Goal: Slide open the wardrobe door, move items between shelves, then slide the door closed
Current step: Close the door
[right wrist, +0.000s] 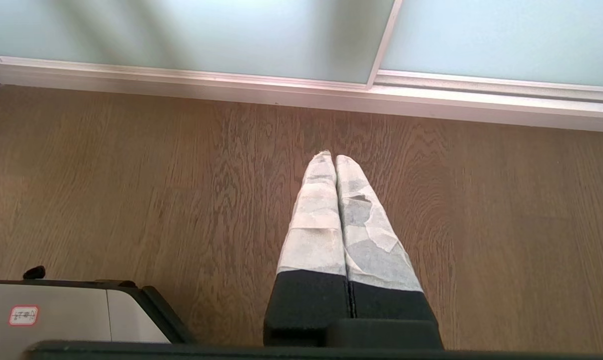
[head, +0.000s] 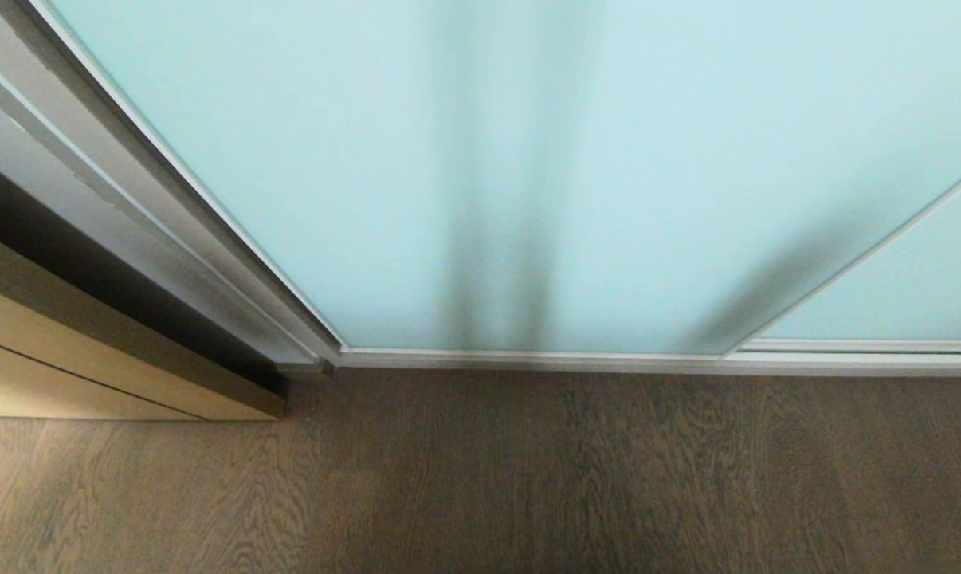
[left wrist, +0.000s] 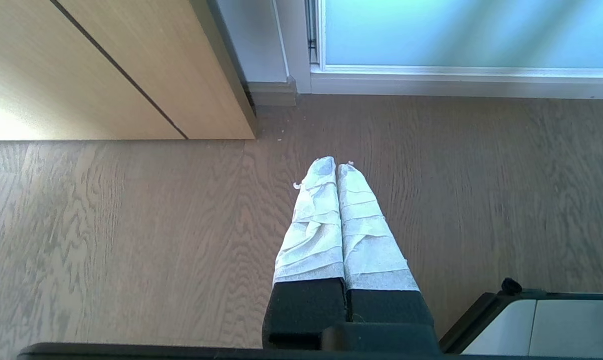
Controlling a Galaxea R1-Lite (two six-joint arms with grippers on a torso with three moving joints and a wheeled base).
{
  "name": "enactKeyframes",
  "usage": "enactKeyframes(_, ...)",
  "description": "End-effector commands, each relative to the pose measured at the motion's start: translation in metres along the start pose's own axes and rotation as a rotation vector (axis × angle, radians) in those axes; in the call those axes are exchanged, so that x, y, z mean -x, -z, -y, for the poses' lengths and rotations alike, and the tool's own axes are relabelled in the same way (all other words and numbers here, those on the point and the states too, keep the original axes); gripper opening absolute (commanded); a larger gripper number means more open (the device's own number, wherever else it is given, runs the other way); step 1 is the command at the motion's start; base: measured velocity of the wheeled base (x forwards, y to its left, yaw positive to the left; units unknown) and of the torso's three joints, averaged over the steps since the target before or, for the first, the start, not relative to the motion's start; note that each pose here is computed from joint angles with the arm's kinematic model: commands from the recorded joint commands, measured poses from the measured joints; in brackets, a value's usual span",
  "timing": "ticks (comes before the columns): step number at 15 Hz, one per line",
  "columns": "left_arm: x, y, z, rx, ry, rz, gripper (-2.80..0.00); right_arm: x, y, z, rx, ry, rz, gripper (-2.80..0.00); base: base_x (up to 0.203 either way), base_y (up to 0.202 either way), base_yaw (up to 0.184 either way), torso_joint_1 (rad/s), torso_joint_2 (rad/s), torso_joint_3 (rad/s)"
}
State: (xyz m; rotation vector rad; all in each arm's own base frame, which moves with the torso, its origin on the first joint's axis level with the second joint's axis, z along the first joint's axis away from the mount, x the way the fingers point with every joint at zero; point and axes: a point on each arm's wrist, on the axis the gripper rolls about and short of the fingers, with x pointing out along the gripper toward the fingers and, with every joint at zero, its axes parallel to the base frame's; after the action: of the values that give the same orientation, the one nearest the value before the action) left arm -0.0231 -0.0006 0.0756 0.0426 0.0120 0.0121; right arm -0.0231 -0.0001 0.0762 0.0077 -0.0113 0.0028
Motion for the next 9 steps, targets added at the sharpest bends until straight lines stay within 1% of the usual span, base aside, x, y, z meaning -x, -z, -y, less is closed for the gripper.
enactKeyframes(1,0.0,0.0,0.0,0.001,-0.004,-0.009,-2.8,0.0,0.0,0.0,0.0,0.0,-0.001,-2.8,0.0,0.0,0.0,0.0,0.0,0.0)
enactKeyframes(2,0.001,-0.001,0.0,0.0,-0.007,-0.008,-2.8,0.0,0.0,0.0,0.0,0.0,0.0,-2.8,0.0,0.0,0.0,0.0,0.0,0.0)
enactKeyframes(3,0.002,-0.007,-0.001,-0.005,-0.017,0.007,-2.8,0.0,0.0,0.0,0.0,0.0,-0.002,-2.8,0.0,0.0,0.0,0.0,0.0,0.0)
enactKeyframes(4,0.004,-0.023,-0.002,-0.005,-0.027,0.032,-2.8,0.0,0.0,0.0,0.0,0.0,-0.001,-2.8,0.0,0.0,0.0,0.0,0.0,0.0)
enactKeyframes(5,0.003,-0.045,-0.003,0.007,-0.037,0.05,-2.8,0.0,0.0,0.0,0.0,0.0,-0.001,-2.8,0.0,0.0,0.0,0.0,0.0,0.0)
enactKeyframes(7,-0.002,-0.113,-0.006,0.049,-0.077,0.136,-2.8,0.0,0.0,0.0,0.0,0.0,-0.001,-2.8,0.0,0.0,0.0,0.0,0.0,0.0)
enactKeyframes(8,-0.011,-0.141,-0.008,0.055,-0.101,0.173,-2.8,0.0,0.0,0.0,0.0,0.0,-0.001,-2.8,0.0,0.0,0.0,0.0,0.0,0.0)
enactKeyframes(9,-0.022,-0.163,-0.01,0.057,-0.127,0.205,-2.8,0.0,0.0,0.0,0.0,0.0,-0.002,-2.8,0.0,0.0,0.0,0.0,0.0,0.0)
